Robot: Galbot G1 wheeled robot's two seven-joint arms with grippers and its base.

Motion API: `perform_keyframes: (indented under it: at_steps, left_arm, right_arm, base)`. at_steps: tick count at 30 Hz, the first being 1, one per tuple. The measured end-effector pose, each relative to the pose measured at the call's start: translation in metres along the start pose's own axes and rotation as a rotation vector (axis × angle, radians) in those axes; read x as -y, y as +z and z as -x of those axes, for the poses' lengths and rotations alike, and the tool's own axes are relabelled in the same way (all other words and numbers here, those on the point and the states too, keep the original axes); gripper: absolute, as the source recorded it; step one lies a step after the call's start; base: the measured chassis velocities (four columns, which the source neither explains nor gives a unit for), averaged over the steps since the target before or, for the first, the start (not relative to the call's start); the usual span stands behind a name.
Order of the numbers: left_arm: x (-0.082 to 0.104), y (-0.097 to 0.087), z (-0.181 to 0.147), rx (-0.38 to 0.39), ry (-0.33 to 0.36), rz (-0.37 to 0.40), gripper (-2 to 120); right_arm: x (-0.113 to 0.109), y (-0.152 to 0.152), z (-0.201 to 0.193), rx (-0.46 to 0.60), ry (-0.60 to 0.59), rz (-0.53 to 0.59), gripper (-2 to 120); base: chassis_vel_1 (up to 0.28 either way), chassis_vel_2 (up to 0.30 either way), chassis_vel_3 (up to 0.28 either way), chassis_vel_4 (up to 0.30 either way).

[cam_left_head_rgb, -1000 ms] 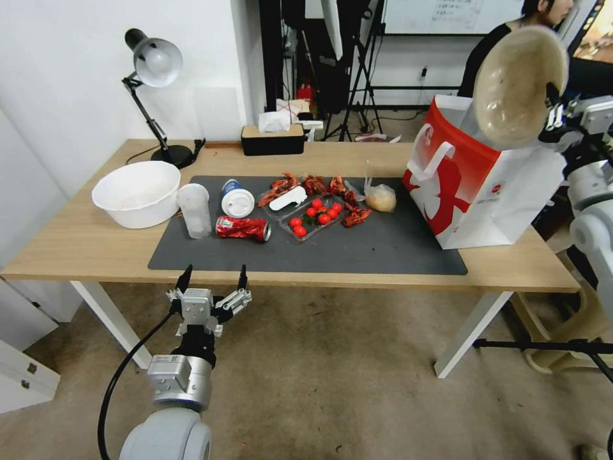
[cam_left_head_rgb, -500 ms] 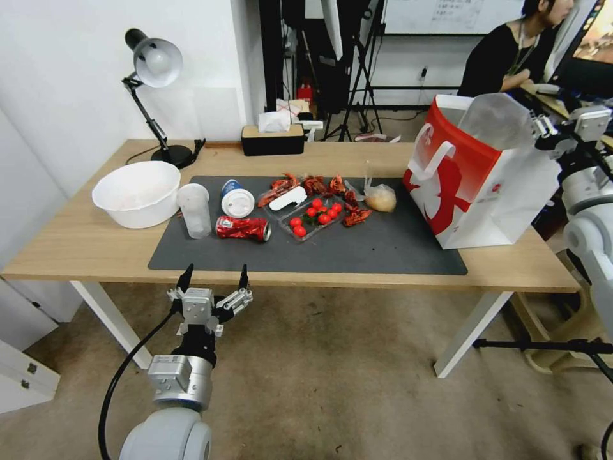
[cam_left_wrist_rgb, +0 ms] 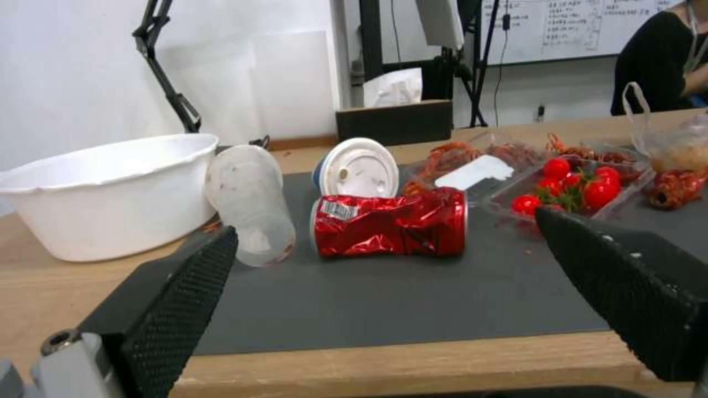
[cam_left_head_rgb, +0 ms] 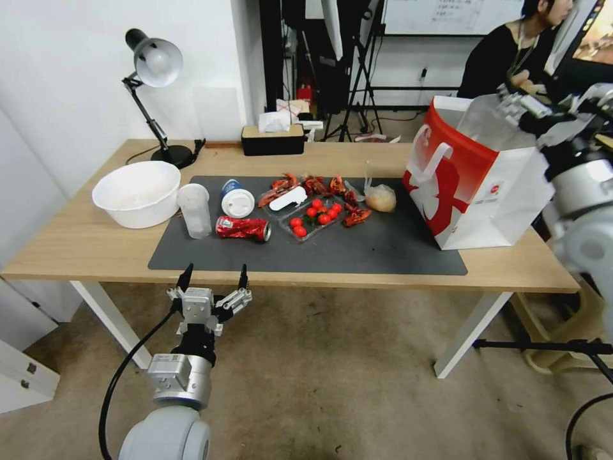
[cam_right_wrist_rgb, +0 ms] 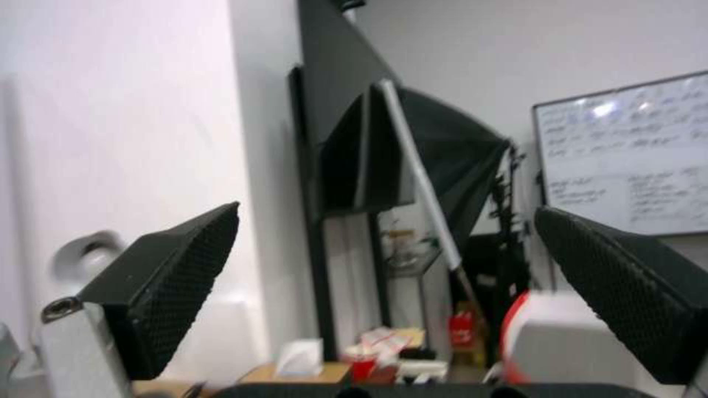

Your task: Pick up the trash from the table and place it into the takeout bag.

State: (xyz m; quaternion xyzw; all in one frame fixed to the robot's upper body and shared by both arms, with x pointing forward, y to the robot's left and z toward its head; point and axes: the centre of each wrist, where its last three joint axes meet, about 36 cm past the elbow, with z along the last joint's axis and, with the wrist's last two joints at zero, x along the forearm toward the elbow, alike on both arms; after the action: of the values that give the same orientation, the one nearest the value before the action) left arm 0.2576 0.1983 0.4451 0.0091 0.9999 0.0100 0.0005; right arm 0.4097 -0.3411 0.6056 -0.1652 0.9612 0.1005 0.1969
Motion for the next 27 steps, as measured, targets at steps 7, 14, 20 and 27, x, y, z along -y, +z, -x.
perform_keyframes:
  at_steps: [7, 14, 20, 27]
  left_arm:
    - [-0.003, -0.002, 0.001, 0.009, 0.004, -0.007, 100]
    - [-0.005, -0.003, 0.002, 0.013, 0.014, -0.011, 100]
    - [-0.006, -0.003, 0.003, 0.015, 0.025, -0.011, 100]
    - [-0.009, -0.006, 0.003, 0.024, 0.032, -0.011, 100]
  right_arm:
    - [-0.038, 0.033, -0.045, -0.066, -0.031, -0.018, 100]
    - [-0.055, 0.057, -0.080, -0.082, -0.011, -0.064, 100]
    - [-0.071, 0.083, -0.122, -0.130, 0.051, -0.048, 100]
    - [-0.088, 0.115, -0.169, -0.218, 0.112, -0.059, 100]
  base:
    - [0.000, 0.000, 0.000, 0.000]
    - [0.000, 0.000, 0.000, 0.000]
    - [0.000, 0.000, 0.000, 0.000]
    - [0.000, 0.000, 0.000, 0.000]
